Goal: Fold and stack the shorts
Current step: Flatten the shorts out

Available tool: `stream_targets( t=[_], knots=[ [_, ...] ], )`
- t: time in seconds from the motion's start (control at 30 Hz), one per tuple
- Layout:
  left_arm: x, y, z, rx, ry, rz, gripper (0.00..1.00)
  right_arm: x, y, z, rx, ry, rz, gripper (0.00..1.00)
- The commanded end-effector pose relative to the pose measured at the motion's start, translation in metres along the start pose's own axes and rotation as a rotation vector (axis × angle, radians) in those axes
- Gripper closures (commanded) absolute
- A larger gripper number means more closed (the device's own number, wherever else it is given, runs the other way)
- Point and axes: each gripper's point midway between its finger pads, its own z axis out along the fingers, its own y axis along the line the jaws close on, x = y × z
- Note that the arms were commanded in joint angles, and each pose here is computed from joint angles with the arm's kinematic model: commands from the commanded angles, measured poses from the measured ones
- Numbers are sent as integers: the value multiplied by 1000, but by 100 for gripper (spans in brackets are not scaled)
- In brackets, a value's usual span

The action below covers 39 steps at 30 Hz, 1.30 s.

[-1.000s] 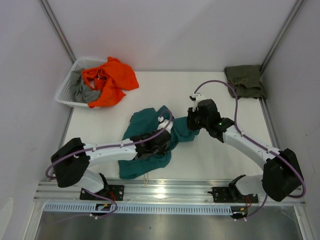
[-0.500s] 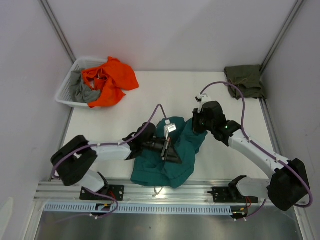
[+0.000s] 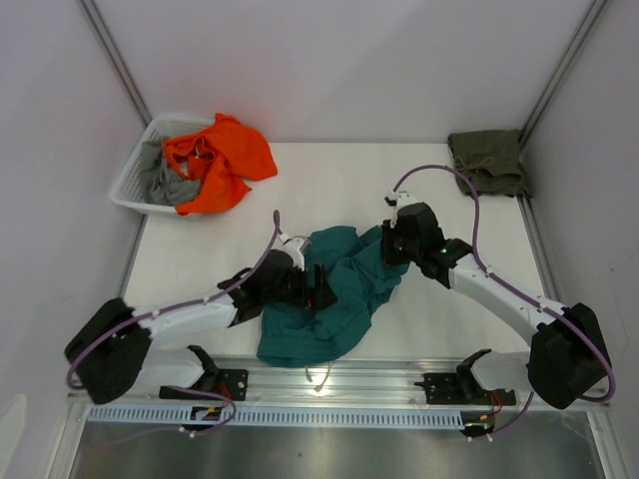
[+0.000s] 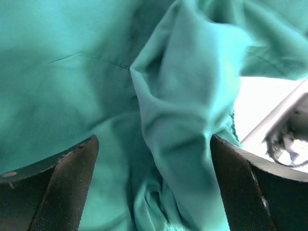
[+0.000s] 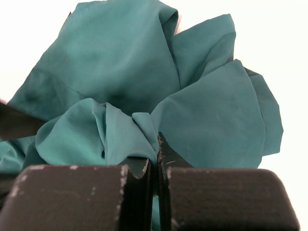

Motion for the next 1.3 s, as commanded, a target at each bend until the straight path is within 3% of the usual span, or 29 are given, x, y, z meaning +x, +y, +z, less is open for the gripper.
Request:
stream_targets(
  t=[0.0,0.07,0.2,0.33,0.37,0.4,0.5,0.7,0.9,1.1,1.27],
  knots=[
    [-34,11,-37,-266,-173,99,1,-20,5,-1,1,-48,-3,100],
    [-50,-6,-67,-317,-280,142,1,-18,5,0,3,-43,-3,100],
    [-54,-52,-92,-284,-340,302,1,-16,6,3,4,-35,-7,100],
    [-20,-70,-78,-454,-197,603,1,-16,5,5,5,-32,-5,100],
    [-24,-61,-79,-579,-224,670,1,-16,5,5,5,-30,-5,100],
    [-15,-52,-71,-704,-160,762,1,-16,5,4,5,-32,-4,100],
    [-7,-67,-56,-800,-129,880,1,-15,5,5,7,-29,-3,100],
    [12,-105,-22,-653,-129,956,1,-14,4,7,9,-25,0,100],
    [47,-139,2,-484,-120,1139,1,-12,2,10,16,-15,2,100],
    [63,-159,1,-302,-150,1149,1,-11,0,11,16,-11,6,100],
    [70,-153,3,-350,-94,1230,1,-11,-1,12,15,-8,9,100]
  ],
)
